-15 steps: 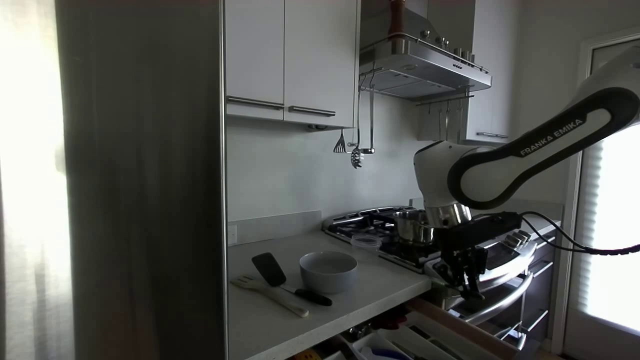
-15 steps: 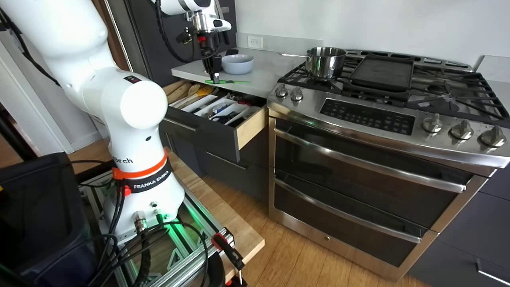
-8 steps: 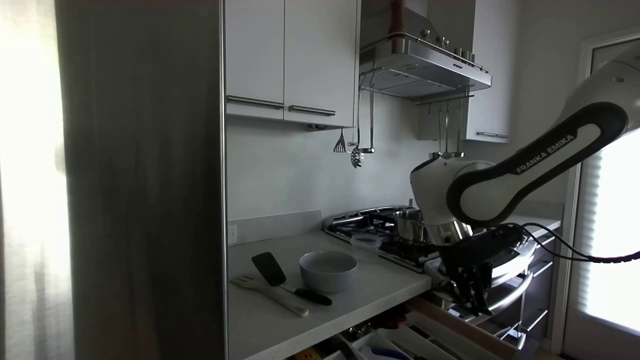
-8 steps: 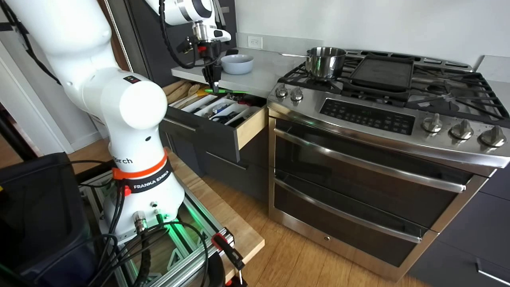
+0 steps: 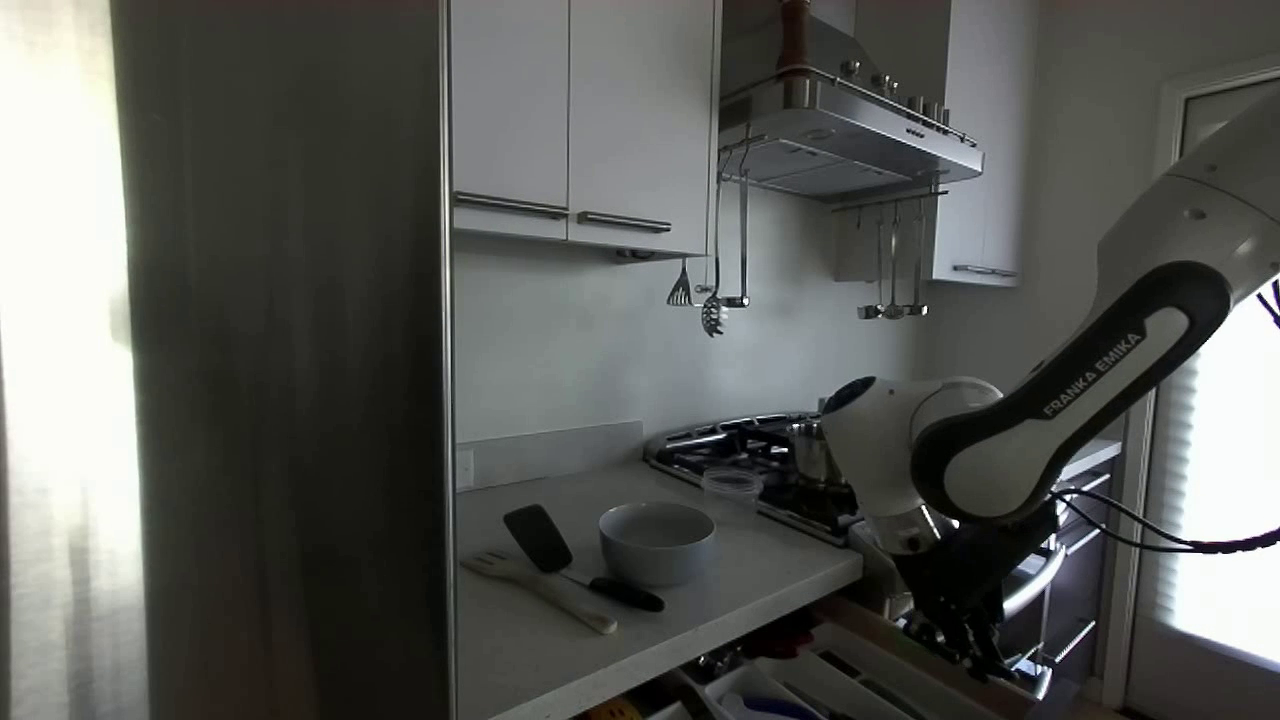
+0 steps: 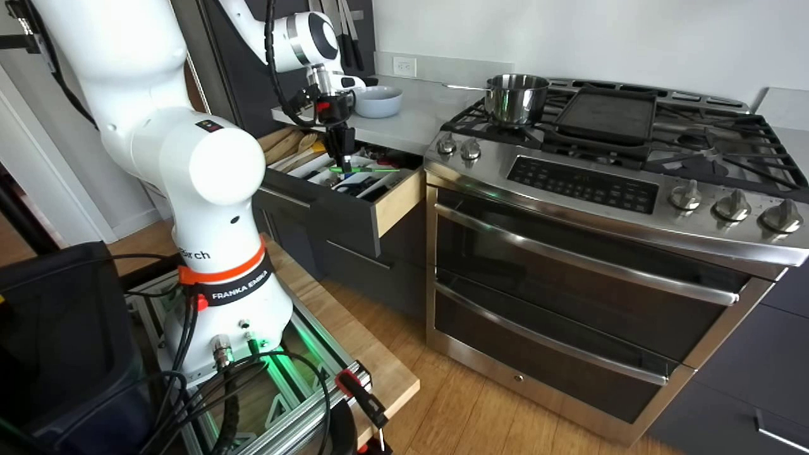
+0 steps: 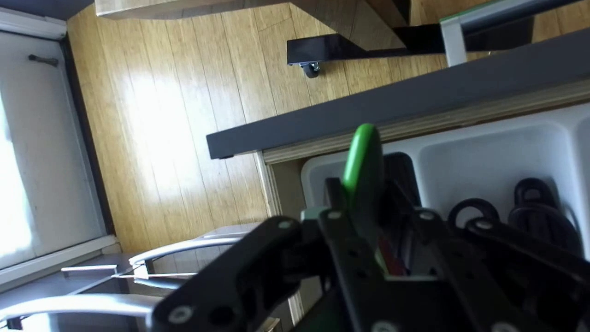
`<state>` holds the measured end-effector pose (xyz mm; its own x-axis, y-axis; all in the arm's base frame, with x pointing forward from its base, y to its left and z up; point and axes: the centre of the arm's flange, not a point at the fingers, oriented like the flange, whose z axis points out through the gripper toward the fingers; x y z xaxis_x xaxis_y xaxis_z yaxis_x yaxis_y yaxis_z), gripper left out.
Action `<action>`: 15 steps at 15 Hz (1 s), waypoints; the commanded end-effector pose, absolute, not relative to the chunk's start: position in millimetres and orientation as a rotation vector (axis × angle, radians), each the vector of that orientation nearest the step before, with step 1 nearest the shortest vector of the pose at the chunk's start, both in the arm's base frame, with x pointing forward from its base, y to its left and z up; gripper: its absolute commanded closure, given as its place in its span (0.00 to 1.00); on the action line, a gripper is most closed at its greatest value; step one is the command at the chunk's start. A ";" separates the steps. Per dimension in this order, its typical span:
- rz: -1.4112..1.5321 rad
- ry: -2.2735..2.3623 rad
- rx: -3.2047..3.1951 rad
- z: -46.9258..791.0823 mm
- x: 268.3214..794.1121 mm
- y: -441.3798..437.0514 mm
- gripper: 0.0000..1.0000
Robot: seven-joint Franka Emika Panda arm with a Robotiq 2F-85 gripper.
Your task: Remove the knife from the countertop and put it in the open drawer to the right
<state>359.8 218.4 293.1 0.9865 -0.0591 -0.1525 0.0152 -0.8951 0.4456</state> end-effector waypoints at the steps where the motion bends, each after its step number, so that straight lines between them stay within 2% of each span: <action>1: -0.157 0.033 2.673 268.5 363.8 210.7 0.94; 8: -0.018 0.133 2.687 239.5 381.6 212.0 0.94; 15: -0.022 0.169 2.686 213.5 386.6 203.6 0.94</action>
<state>384.7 207.4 228.5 0.9921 0.1100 -0.0611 0.1256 -0.8950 0.4280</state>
